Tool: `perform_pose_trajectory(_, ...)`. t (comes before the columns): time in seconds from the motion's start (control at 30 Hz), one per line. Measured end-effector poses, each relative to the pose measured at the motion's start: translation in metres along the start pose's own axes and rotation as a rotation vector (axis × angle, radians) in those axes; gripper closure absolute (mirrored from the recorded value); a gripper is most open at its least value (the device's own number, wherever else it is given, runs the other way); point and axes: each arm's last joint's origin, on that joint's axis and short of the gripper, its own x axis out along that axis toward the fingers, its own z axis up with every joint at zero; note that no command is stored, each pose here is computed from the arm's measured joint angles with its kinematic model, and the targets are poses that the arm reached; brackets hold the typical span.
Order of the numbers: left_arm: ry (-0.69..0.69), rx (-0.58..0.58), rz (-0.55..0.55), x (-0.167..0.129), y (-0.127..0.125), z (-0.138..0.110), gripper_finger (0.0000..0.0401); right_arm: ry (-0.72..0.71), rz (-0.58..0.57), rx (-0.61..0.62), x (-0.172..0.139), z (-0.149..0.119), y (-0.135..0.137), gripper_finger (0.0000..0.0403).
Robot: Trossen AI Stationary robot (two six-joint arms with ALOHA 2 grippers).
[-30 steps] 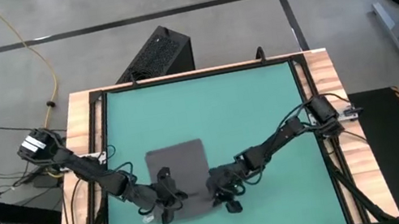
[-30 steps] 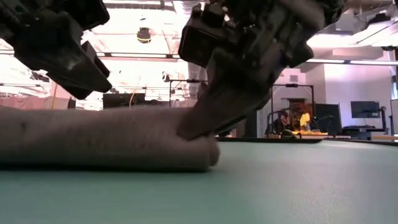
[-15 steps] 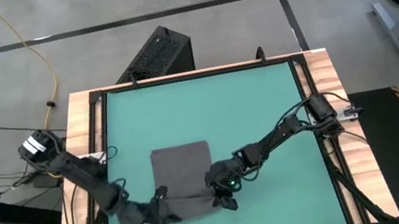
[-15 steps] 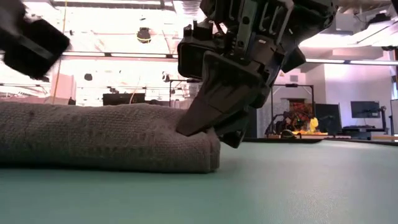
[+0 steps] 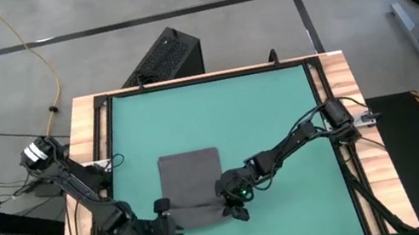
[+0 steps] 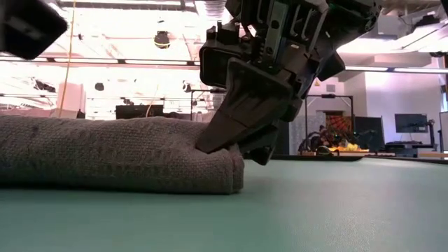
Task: Roll towel
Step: Roll the gray towel
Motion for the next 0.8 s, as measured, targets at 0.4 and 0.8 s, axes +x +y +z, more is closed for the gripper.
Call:
perform_pose_trajectory(0.4, 0.162, 0.006, 0.029, -0.007, 0.003, 0.003, 0.0202, 0.0, -0.002, -0.034, 0.0, 0.0, -0.001, 0.0349)
perform_pose_trajectory(0.8, 0.191, 0.015, 0.09, -0.01, 0.001, -0.03, 0.0198, 0.003, 0.0, -0.043, 0.0, 0.0, 0.0, 0.0349)
